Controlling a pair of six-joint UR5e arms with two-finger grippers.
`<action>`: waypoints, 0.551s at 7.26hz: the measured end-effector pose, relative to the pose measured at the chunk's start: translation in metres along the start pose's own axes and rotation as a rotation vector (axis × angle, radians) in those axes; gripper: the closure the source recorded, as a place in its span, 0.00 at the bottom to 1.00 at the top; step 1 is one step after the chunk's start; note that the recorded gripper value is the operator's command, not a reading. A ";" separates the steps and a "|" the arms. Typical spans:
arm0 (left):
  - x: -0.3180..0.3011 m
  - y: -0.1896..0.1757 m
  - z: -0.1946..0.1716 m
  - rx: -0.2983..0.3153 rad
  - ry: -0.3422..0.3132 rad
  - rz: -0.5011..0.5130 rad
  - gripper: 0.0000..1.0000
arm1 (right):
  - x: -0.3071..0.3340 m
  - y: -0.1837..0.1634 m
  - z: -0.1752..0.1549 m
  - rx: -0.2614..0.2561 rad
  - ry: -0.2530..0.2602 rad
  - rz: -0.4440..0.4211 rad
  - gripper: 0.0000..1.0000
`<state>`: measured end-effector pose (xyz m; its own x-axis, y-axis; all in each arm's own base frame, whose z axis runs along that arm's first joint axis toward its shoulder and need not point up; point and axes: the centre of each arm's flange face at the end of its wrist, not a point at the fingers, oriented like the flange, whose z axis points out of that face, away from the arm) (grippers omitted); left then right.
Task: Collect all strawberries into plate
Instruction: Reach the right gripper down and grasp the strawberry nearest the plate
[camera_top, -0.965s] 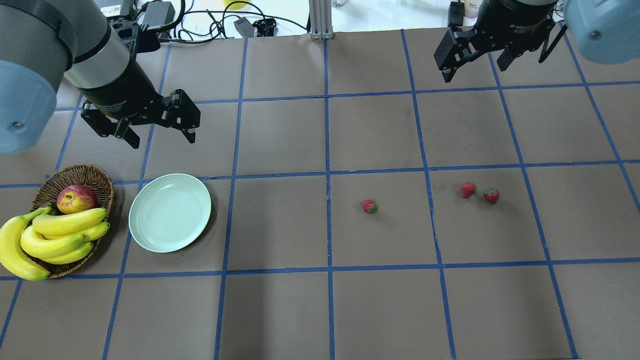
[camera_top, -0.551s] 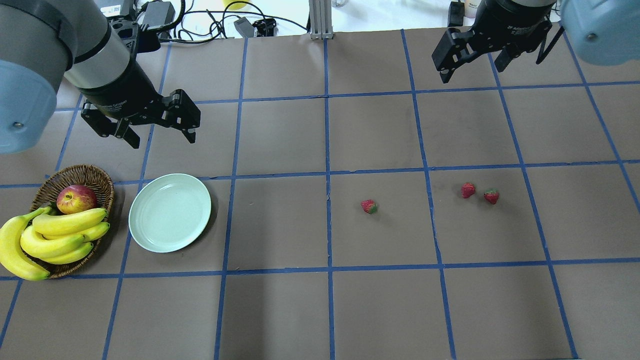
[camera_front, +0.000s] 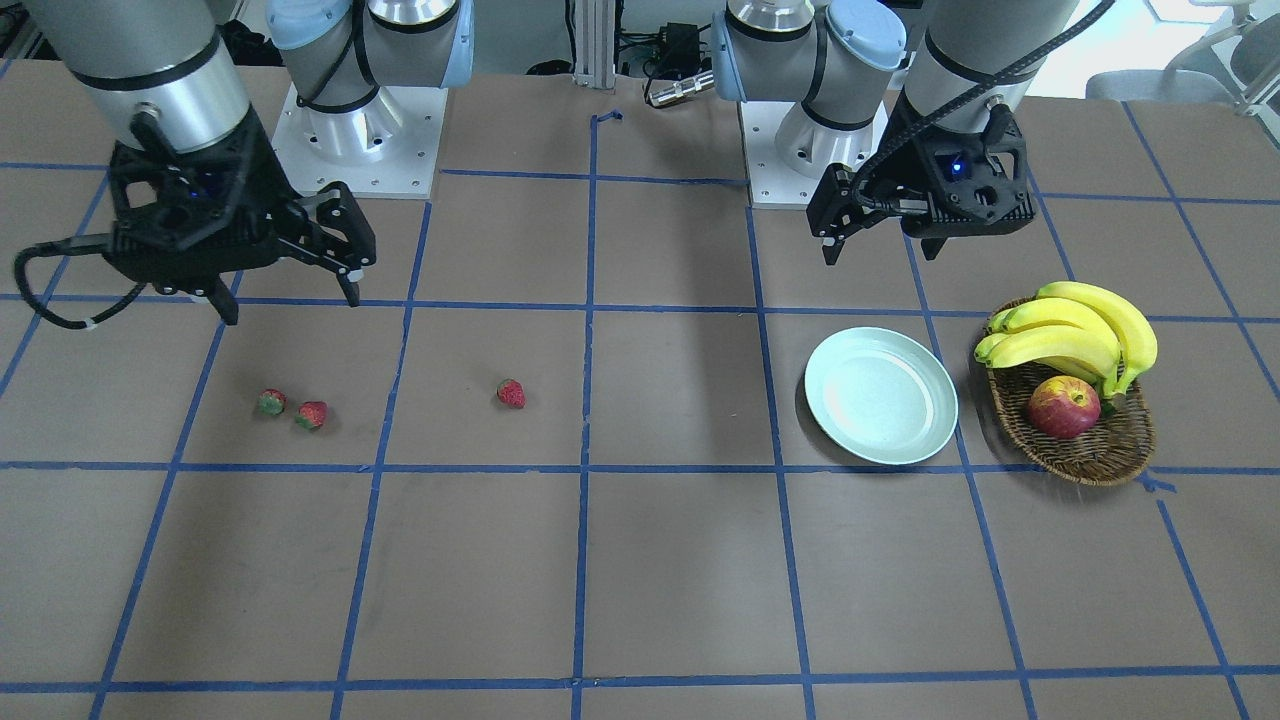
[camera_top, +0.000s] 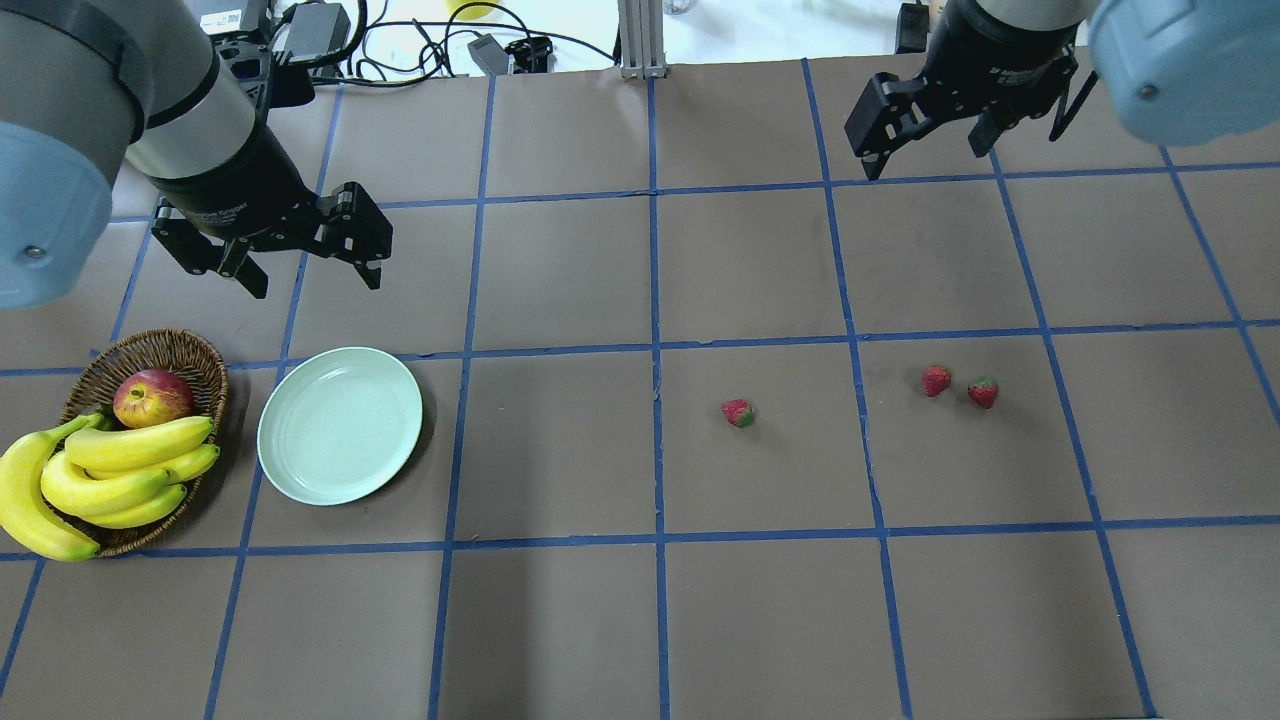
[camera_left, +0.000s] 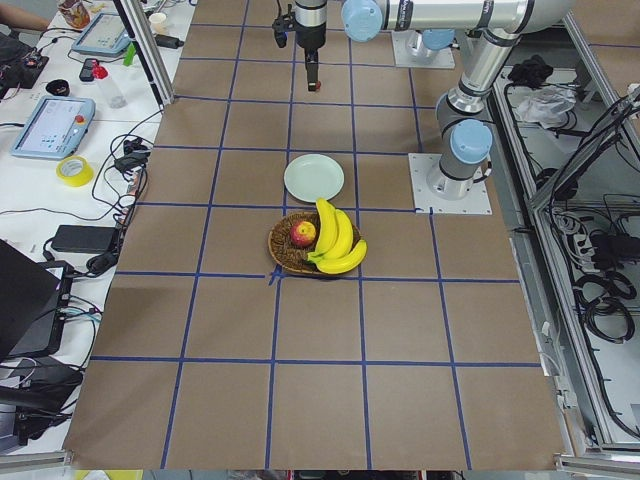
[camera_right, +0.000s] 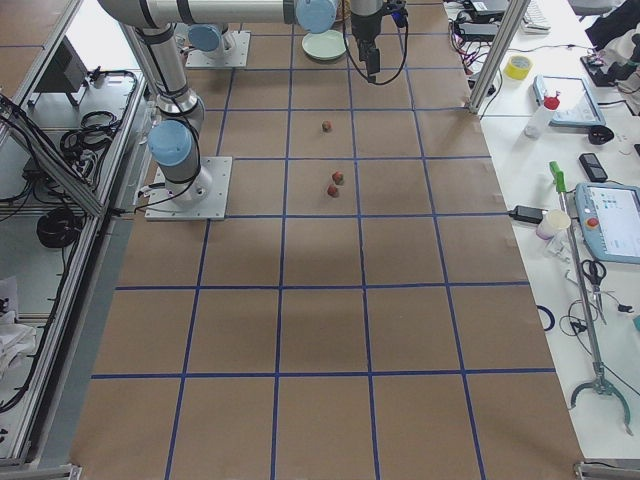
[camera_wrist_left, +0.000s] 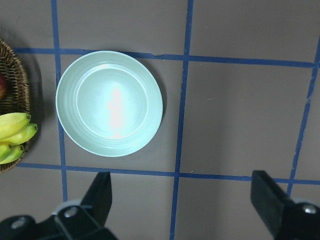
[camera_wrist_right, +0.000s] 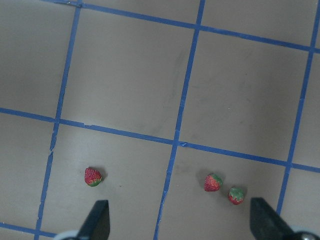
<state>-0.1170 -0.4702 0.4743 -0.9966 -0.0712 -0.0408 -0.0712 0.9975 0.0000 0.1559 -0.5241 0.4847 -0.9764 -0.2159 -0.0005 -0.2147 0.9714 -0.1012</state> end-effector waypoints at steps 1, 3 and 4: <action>0.000 0.000 0.000 -0.001 -0.005 0.001 0.00 | -0.031 0.003 0.030 -0.027 -0.009 -0.005 0.00; 0.000 0.000 0.001 -0.004 -0.007 0.001 0.00 | -0.081 0.011 0.122 -0.039 -0.014 0.029 0.00; 0.000 0.000 0.002 -0.004 -0.007 0.001 0.00 | -0.098 0.022 0.171 -0.045 -0.016 0.023 0.00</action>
<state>-0.1168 -0.4705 0.4728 -0.9964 -0.0699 -0.0473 -0.0702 0.9975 0.0039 0.2502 -0.4982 0.3127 -0.9808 -0.1943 -0.0183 -0.1931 0.9796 -0.0557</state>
